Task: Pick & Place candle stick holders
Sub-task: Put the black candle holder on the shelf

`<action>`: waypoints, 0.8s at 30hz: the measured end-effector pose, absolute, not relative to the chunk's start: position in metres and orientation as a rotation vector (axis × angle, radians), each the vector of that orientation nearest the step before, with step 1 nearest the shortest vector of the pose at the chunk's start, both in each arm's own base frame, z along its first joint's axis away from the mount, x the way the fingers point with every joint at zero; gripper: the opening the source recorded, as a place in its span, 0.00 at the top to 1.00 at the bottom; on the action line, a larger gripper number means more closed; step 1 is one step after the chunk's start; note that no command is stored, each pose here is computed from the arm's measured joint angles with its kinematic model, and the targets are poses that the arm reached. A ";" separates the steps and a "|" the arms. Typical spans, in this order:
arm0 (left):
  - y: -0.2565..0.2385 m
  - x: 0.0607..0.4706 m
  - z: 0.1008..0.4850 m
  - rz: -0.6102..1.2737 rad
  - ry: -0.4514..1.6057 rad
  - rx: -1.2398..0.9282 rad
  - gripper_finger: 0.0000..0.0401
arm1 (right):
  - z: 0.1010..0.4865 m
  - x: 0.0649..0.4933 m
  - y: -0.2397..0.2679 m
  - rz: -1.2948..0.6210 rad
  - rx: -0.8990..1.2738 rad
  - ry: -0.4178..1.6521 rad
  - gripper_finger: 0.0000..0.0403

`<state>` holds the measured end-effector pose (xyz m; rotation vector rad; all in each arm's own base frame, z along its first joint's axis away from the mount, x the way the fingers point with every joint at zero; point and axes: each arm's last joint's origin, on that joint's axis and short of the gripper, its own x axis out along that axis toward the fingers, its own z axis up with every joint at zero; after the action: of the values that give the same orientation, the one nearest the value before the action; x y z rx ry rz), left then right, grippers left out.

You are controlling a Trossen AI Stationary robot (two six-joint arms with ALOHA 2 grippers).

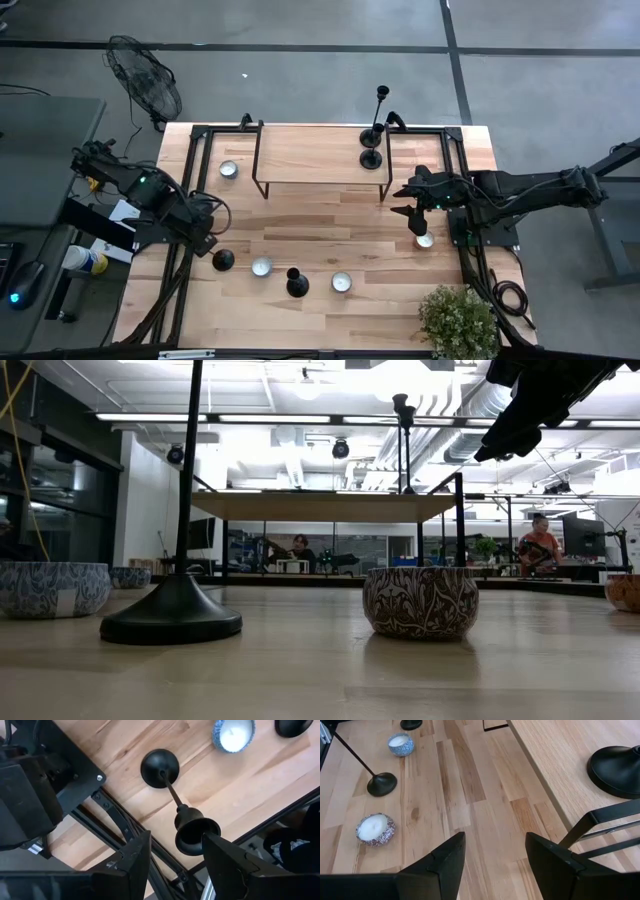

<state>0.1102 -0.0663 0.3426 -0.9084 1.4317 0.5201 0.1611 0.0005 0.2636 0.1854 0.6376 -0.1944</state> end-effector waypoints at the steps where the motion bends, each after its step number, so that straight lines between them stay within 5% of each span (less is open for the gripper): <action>1: -0.067 0.111 0.342 0.521 1.436 -0.907 0.58 | 0.264 0.161 0.000 -0.194 0.185 0.637 0.50; 24: -0.077 0.129 0.331 0.565 1.507 -0.851 0.58 | 0.264 0.161 0.001 -0.187 0.188 0.638 0.50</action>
<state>0.1292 -0.0774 0.3314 -0.8513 1.5075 0.5654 0.1612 0.0007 0.2637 0.1882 0.6383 -0.1871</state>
